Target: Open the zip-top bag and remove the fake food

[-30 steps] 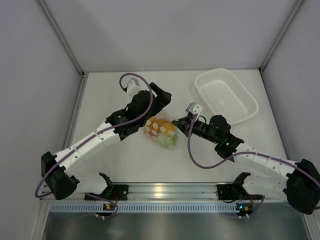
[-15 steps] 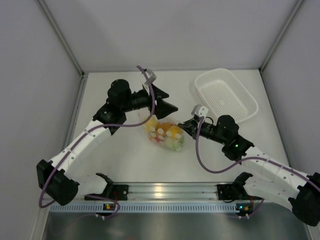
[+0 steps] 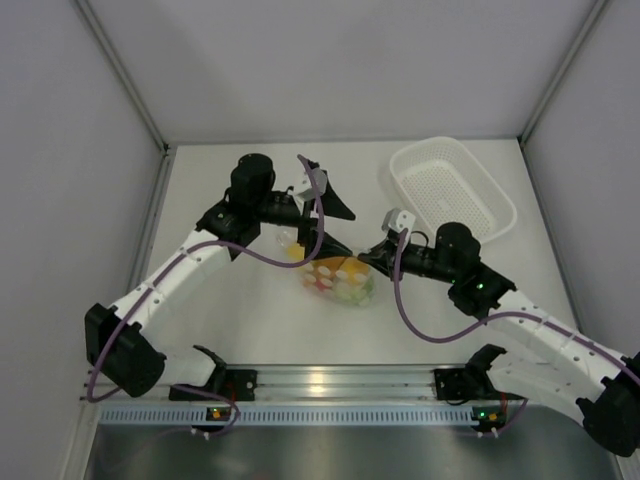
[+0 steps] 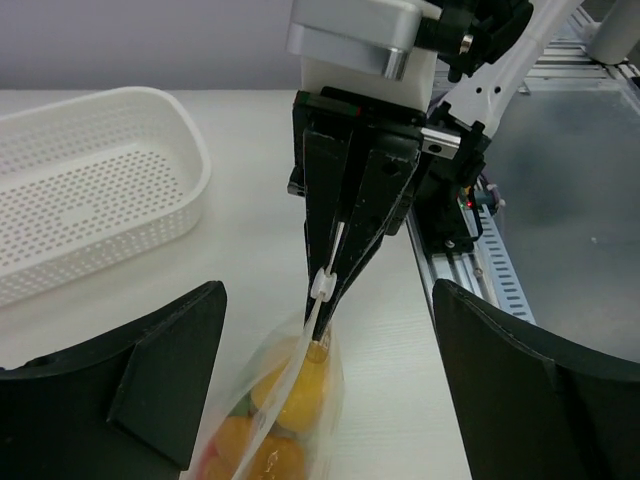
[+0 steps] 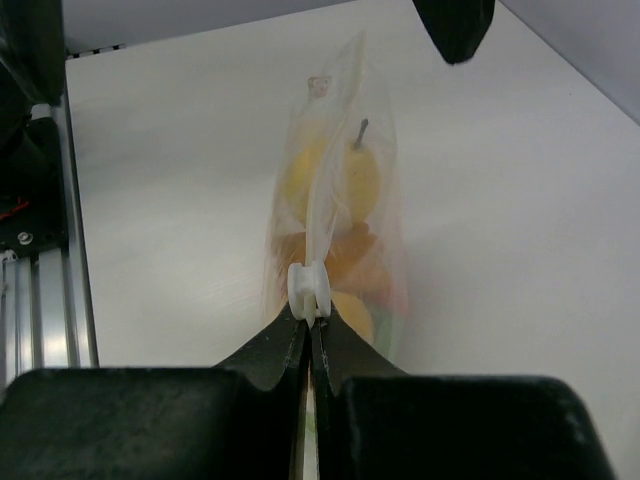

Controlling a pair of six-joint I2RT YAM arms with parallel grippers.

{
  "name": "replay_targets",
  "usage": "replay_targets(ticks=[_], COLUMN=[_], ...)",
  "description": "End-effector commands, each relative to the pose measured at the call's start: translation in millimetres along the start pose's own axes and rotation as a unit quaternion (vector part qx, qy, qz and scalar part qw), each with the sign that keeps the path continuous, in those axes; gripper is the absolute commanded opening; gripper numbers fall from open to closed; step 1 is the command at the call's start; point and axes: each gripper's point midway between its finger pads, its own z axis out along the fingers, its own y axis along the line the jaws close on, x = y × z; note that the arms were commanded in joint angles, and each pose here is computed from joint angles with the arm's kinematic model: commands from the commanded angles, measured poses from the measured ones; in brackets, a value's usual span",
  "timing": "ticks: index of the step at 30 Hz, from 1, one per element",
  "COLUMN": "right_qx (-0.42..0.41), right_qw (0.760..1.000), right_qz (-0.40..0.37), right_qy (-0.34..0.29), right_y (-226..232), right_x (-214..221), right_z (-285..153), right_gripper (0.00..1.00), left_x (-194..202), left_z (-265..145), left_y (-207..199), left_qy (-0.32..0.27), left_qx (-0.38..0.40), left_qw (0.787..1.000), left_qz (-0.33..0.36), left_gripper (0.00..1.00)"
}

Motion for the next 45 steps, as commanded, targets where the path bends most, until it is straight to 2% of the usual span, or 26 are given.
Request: replay_targets(ticks=[1, 6, 8, 14, 15, 17, 21, 22, 24, 26, 28, 33, 39, 42, 45], right_qx=[-0.011, -0.008, -0.004, -0.016, -0.015, -0.016, -0.012, -0.011, -0.005, -0.005, -0.001, 0.069, 0.102, 0.146, 0.241], right_qw=[0.999, 0.999, 0.999, 0.999, 1.000, 1.000, 1.000, 1.000, 1.000, 1.000, 0.999, 0.993, 0.989, 0.983, 0.962], right_qz=[-0.022, -0.010, -0.005, 0.002, 0.002, 0.004, 0.004, 0.005, 0.006, 0.007, 0.008, 0.019, 0.039, 0.053, 0.085], right_qy=[-0.048, -0.034, -0.035, -0.029, -0.027, -0.025, -0.027, -0.026, -0.026, -0.029, -0.035, -0.090, -0.103, -0.093, -0.096], right_y=[0.9, -2.7, -4.4, -1.9, -2.6, -2.2, -4.0, -4.1, -6.6, -5.7, -6.6, -21.1, -22.4, -32.2, -54.9], right_x=[-46.0, -45.3, -47.0, -45.1, -43.7, -42.8, -43.4, -42.7, -42.7, -43.7, -45.0, -54.8, -54.9, -50.4, -48.7], right_z=[-5.3, -2.1, -1.1, 2.2, 3.1, 3.8, 3.5, 3.6, 3.7, 3.2, 2.2, -12.8, -31.0, -43.3, -70.1], right_gripper=[0.00, 0.00, 0.00, 0.00, 0.00, 0.00, 0.00, 0.00, 0.00, 0.00, 0.00, 0.00, 0.00, 0.00, 0.00], left_x=[-4.7, 9.0, 16.4, 26.6, 25.0, 25.4, 28.1, 29.3, 30.9, 31.8, 35.0, 47.0, 58.9, 65.1, 71.7], left_z=[2.5, 15.7, 21.6, 31.4, 31.6, 32.5, 32.3, 32.3, 32.9, 33.2, 33.6, 28.7, 21.0, 12.4, -10.5], left_y=[-11.1, -11.7, -10.7, -4.9, -4.3, -3.1, -0.7, -0.8, 0.3, 2.4, 6.5, 13.3, 21.0, 30.8, 50.6], left_qy=[-0.006, 0.003, 0.009, 0.018, 0.018, 0.018, 0.021, 0.022, 0.023, 0.025, 0.029, 0.060, 0.083, 0.092, 0.094], left_qx=[0.051, 0.067, 0.069, 0.071, 0.070, 0.067, 0.059, 0.059, 0.058, 0.053, 0.043, 0.021, 0.008, -0.017, -0.059], left_qw=[0.998, 0.998, 0.998, 0.997, 0.997, 0.997, 0.998, 0.998, 0.998, 0.998, 0.998, 0.998, 0.996, 0.995, 0.993], left_qz=[0.026, 0.009, 0.002, -0.015, -0.014, -0.015, -0.015, -0.015, -0.017, -0.018, -0.019, -0.010, -0.012, -0.022, -0.047], left_gripper=[0.89, 0.83, 0.71, 0.59, 0.47, 0.43, 0.27, 0.20, 0.13, 0.00, 0.00, 0.00, 0.00, 0.00, 0.00])
